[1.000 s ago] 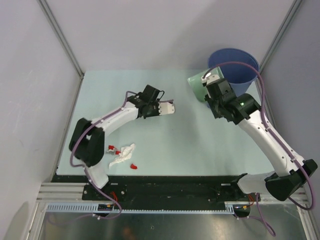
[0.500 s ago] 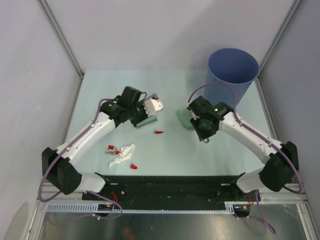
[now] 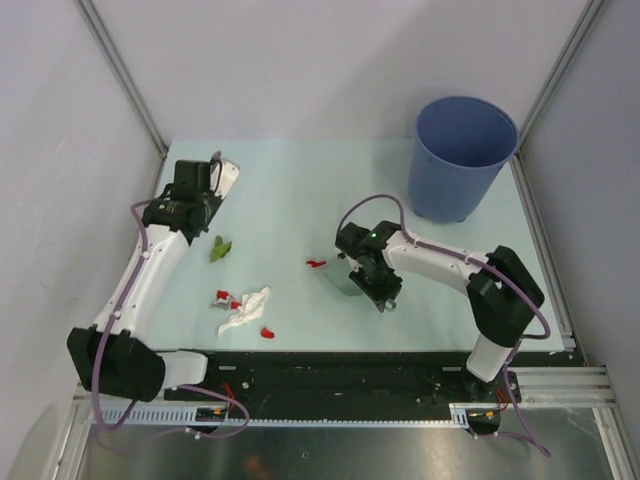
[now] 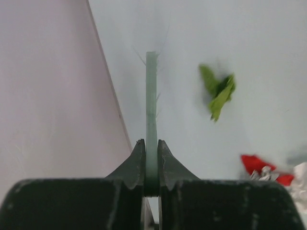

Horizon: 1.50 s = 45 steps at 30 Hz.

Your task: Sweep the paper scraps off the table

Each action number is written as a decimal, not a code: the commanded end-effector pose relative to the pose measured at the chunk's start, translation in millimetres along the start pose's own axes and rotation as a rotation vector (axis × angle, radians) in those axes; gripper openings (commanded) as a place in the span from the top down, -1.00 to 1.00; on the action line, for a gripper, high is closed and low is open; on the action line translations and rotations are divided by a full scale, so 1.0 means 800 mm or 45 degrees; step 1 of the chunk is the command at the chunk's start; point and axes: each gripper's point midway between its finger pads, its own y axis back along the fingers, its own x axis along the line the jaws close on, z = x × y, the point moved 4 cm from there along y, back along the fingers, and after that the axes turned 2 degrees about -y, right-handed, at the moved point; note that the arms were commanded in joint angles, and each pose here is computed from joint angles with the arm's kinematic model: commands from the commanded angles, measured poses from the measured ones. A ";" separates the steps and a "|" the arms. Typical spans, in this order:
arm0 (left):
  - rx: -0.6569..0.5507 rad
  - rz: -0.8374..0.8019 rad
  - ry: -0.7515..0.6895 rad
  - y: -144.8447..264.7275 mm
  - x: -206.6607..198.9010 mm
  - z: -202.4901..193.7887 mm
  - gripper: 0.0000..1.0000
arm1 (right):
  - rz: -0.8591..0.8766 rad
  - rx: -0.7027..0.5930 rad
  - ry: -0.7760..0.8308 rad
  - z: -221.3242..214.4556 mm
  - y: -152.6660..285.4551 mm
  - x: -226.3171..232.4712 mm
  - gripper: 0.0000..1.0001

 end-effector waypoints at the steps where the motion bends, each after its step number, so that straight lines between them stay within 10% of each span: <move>1: 0.248 0.093 0.032 -0.040 0.010 -0.052 1.00 | -0.081 0.074 0.144 -0.006 -0.012 -0.003 1.00; 11: 0.214 -0.466 0.090 -0.098 -0.083 -0.043 1.00 | -0.116 0.131 0.465 0.008 -0.029 -0.013 1.00; 26: -0.280 -1.455 0.034 0.036 -0.227 0.083 1.00 | -0.185 -0.095 0.625 0.097 -0.077 -0.002 1.00; 45: -0.454 -0.923 0.143 0.055 -0.094 0.094 1.00 | -0.087 -0.096 0.597 0.083 -0.079 0.032 1.00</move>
